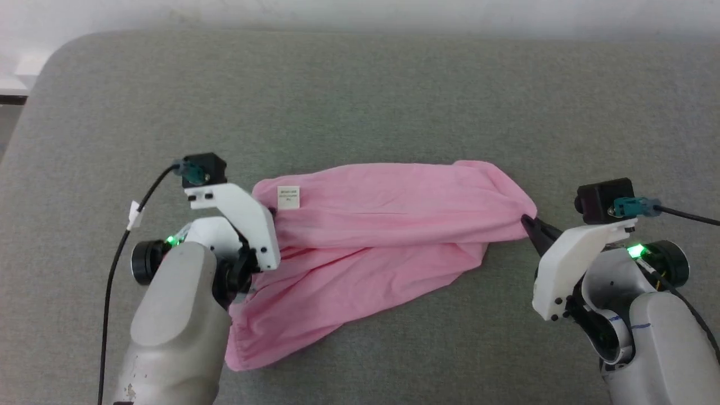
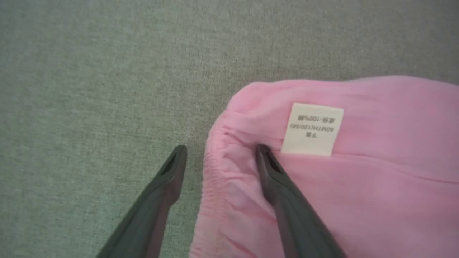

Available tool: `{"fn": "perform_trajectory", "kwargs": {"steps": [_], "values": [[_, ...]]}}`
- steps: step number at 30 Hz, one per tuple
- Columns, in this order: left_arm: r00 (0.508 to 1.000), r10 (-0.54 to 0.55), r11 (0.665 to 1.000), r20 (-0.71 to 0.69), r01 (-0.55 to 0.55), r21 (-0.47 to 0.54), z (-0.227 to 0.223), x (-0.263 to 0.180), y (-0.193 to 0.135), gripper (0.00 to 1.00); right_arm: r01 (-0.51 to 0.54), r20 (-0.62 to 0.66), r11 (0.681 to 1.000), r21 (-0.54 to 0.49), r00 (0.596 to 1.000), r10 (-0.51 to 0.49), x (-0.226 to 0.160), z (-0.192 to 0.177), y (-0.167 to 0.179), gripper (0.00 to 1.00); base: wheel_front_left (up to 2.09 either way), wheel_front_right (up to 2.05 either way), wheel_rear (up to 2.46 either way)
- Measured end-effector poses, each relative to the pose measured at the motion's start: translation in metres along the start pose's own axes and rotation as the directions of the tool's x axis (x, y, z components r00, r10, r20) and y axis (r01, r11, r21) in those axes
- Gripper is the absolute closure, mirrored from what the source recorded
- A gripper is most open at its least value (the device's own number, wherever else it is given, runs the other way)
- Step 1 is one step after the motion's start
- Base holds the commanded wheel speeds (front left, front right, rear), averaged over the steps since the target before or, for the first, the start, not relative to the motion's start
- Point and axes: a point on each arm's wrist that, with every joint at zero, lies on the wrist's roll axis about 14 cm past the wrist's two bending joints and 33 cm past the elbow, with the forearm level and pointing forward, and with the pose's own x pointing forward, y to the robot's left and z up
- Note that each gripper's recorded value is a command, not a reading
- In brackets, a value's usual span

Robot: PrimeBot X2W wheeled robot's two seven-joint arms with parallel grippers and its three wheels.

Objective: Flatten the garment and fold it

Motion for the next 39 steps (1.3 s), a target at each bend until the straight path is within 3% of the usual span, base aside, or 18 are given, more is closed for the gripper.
{"fn": "perform_trajectory", "kwargs": {"steps": [4,5,6,15,21,28,35,39], "values": [[0.994,0.038,0.999,-0.101,-0.038,0.003,-0.023,0.009,0.006,0.0,0.016,-0.008,1.0,0.005,1.0,-0.016,-0.001,-0.004,-0.008,1.0,0.0,0.0,0.0],[0.994,0.038,0.999,-0.104,-0.038,-0.001,-0.023,0.011,0.005,0.44,0.019,-0.01,1.0,0.008,1.0,-0.019,0.0,-0.004,-0.009,1.0,0.0,0.0,0.0],[0.994,0.037,0.999,-0.103,-0.037,0.0,-0.022,0.012,0.005,1.0,0.019,-0.01,1.0,0.012,1.0,-0.019,0.0,-0.005,-0.01,1.0,0.0,0.0,0.0],[0.999,-0.024,0.999,-0.025,0.023,-0.037,-0.006,0.003,-0.006,1.0,0.0,0.004,1.0,0.025,1.0,0.0,-0.003,0.0,-0.004,1.0,0.0,0.0,0.0],[0.973,-0.152,0.985,0.175,0.163,-0.052,0.063,-0.032,-0.025,1.0,-0.066,0.087,0.989,0.131,0.995,0.055,-0.025,0.038,-0.001,1.0,0.0,0.0,0.0],[0.891,-0.234,0.968,0.388,0.25,0.01,0.164,-0.085,-0.044,1.0,-0.178,0.257,0.971,0.158,0.957,0.133,-0.05,0.136,-0.001,1.0,0.0,0.0,0.0],[0.787,-0.17,0.984,0.593,0.17,0.056,0.267,-0.115,-0.047,1.0,-0.254,0.399,0.954,0.16,0.901,0.173,-0.048,0.248,0.0,1.0,0.0,0.0,0.0],[0.721,-0.128,0.991,0.681,0.114,0.065,0.312,-0.114,-0.051,1.0,-0.235,0.512,0.965,0.114,0.846,0.145,-0.041,0.307,0.0,1.0,0.0,0.0,0.0]]}}
